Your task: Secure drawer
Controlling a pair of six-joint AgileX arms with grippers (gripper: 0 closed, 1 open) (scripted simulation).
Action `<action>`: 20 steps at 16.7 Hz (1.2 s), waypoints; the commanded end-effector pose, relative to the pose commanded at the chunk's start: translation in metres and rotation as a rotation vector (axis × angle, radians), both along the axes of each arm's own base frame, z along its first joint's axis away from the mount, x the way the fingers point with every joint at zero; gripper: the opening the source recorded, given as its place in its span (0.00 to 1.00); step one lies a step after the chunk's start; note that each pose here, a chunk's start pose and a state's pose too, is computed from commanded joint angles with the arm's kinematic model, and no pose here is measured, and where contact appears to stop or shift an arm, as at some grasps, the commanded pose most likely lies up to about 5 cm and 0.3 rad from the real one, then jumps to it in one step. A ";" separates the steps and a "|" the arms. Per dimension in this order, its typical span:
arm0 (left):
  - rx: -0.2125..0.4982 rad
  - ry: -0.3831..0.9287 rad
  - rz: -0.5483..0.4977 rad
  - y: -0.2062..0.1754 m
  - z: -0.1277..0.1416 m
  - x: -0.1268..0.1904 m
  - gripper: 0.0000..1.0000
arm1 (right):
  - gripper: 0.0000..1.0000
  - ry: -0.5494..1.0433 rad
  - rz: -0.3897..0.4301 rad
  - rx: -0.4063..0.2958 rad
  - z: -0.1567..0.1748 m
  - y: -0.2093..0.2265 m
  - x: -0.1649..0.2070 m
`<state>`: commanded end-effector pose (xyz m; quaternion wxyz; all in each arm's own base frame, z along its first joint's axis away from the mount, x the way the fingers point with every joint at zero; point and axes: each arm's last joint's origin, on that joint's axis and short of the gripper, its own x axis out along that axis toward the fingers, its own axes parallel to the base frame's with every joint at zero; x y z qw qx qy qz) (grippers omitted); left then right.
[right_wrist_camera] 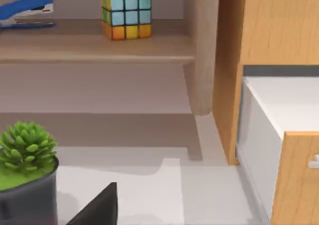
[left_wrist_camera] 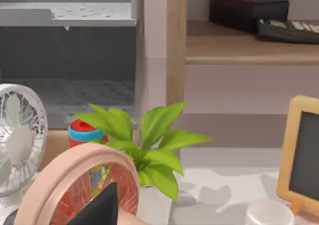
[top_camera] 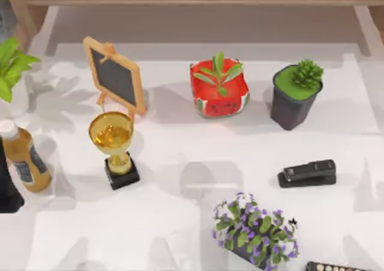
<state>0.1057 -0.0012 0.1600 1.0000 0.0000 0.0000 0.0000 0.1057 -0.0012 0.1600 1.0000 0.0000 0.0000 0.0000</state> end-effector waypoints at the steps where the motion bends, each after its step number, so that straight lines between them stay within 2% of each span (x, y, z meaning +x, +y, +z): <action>1: 0.000 0.000 0.000 0.000 0.000 0.000 1.00 | 1.00 0.000 0.000 0.000 0.000 0.000 0.000; 4: 0.000 0.000 0.000 0.000 0.000 0.000 1.00 | 1.00 -0.022 -0.001 -0.001 0.011 -0.001 0.000; 9: 0.000 0.000 0.000 0.000 0.000 0.000 1.00 | 1.00 -0.057 -0.004 -0.013 0.060 -0.012 0.016; 15: 0.000 0.000 0.000 0.000 0.000 0.000 1.00 | 1.00 -0.014 -0.003 -0.010 0.109 -0.049 0.080; 20: 0.000 0.000 0.000 0.000 0.000 0.000 1.00 | 1.00 0.005 -0.001 0.001 0.118 -0.093 0.133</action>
